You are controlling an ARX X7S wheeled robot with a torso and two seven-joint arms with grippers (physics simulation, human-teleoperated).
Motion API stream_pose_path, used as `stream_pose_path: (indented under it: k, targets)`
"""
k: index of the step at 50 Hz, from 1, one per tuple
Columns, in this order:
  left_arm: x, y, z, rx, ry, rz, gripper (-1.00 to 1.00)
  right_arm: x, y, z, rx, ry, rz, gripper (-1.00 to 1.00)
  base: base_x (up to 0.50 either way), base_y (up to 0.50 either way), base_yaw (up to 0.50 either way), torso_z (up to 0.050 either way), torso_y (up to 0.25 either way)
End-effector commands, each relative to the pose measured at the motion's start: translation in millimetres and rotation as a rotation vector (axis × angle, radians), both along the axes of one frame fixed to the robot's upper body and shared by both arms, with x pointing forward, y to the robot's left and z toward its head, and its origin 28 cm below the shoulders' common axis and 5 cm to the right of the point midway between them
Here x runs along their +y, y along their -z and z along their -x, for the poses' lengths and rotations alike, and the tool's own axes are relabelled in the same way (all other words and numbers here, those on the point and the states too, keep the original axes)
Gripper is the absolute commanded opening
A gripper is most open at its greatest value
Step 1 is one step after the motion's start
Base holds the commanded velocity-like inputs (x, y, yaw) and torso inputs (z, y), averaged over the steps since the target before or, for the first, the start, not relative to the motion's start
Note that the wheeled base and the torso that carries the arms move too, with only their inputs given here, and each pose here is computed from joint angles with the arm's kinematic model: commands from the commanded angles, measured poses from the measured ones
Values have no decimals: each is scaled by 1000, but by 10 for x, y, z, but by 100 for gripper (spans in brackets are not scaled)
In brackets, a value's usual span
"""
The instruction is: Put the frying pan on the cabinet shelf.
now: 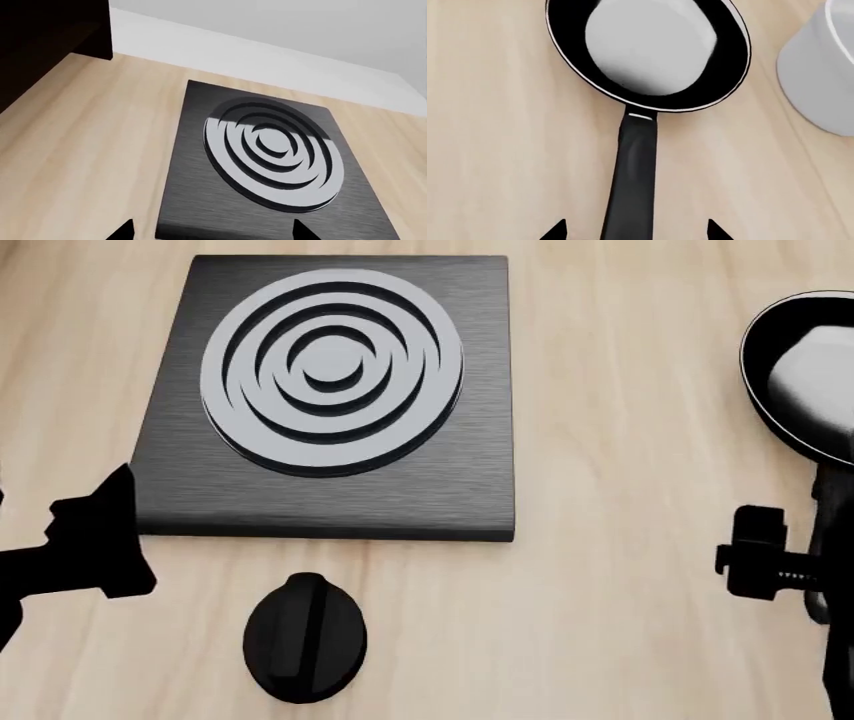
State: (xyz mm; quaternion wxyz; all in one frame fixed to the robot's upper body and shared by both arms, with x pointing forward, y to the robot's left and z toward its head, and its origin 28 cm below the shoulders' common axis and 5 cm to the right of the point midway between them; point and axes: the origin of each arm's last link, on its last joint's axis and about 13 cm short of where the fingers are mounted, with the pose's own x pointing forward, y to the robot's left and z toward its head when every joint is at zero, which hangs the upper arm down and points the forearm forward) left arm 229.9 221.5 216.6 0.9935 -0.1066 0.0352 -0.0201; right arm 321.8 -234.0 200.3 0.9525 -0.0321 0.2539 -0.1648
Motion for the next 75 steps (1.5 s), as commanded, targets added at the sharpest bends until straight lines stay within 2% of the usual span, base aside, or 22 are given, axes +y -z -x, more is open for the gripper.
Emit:
stream_pose_path:
  k: [1, 15, 27, 28, 35, 39, 49, 52, 54, 60, 62, 67, 70, 74, 75]
  targets:
    - [-14, -21, 4, -12, -5, 15, 100, -84, 124, -99, 61, 14, -47, 100, 0, 5, 6, 0, 0]
    - [-76, -15, -11, -10, 18, 32, 100, -73, 288, -212, 120, -3, -109, 100, 0, 2, 4, 0, 0]
    - [-75, -15, -4, -10, 19, 37, 100, -89, 314, -215, 110, -4, -87, 100, 1, 1, 5, 0, 0]
    - [-75, -13, -4, -9, 20, 37, 100, -91, 296, -215, 89, 8, -81, -100, 11, 0, 7, 0, 0]
    - [-66, -15, -2, -12, 18, 38, 100, -22, 60, -151, 17, -30, -22, -100, 0, 1, 4, 0, 0]
    - [-61, -16, 2, -14, 18, 39, 100, 38, -52, -88, -10, -66, 46, -100, 0, 2, 5, 0, 0]
    - [-68, -7, 1, -11, 23, 37, 100, 195, -401, 39, -97, -149, 89, -100, 0, 1, 4, 0, 0]
    - [-81, -36, 11, -17, 42, 15, 100, 238, -559, 97, -129, -179, 111, -100, 0, 0, 5, 0, 5]
    - [-87, -47, 2, -16, 59, 67, 100, 271, -640, 127, -145, -204, 129, -100, 0, 2, 4, 0, 0]
    - [-106, -59, -2, -20, 93, 58, 100, 437, -886, 233, -195, -311, 173, -100, 0, 1, 4, 0, 2]
    - [-123, -84, 3, -4, 153, 54, 100, 498, -930, 265, -196, -358, 199, -100, 0, 0, 4, 0, 5]
    - [-143, -168, -166, -20, 157, 35, 100, 618, -1041, 337, -219, -425, 222, -100, 0, 1, 5, 0, 2]
    - [-164, -277, -281, -18, 184, -20, 100, 704, -1123, 385, -242, -471, 219, -100, 0, 3, 3, 0, 0]
    - [-184, -428, -357, -22, 193, -17, 100, 807, -1142, 428, -235, -551, 243, -100, 0, 0, 6, 0, 3]
    - [-196, -465, -352, -20, 216, 7, 100, 842, -1144, 435, -237, -567, 236, -100, 0, 0, 0, 0, 0]
